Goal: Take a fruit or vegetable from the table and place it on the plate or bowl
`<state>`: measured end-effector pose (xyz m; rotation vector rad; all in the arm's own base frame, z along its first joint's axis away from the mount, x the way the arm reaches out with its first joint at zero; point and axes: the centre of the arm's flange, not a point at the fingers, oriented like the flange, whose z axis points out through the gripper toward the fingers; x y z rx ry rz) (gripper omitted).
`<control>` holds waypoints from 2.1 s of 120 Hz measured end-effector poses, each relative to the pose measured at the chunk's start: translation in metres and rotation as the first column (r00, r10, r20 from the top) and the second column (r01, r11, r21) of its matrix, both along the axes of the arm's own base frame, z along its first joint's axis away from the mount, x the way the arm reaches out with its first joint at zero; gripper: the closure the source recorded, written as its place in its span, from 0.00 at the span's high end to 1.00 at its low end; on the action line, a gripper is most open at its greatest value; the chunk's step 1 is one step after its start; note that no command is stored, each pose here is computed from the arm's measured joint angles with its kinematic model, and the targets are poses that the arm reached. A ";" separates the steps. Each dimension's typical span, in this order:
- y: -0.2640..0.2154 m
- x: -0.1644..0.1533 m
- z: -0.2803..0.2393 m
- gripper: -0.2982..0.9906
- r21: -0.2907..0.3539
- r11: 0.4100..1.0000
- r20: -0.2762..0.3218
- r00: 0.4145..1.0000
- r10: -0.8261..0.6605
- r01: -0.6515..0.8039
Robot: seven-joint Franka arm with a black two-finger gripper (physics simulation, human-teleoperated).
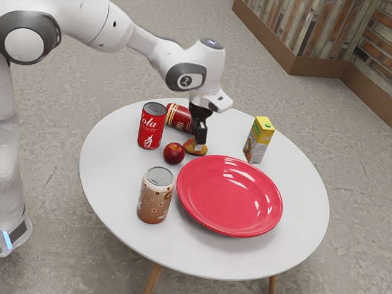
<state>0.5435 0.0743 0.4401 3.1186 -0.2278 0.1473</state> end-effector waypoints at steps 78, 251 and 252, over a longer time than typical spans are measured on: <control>0.016 -0.002 -0.021 0.78 -0.019 0.999 0.002 0.999 0.047 -0.047; -0.193 -0.027 0.072 0.50 -0.007 0.958 0.107 0.953 -0.284 0.286; -0.194 -0.027 0.073 0.50 -0.007 0.958 0.107 0.953 -0.284 0.286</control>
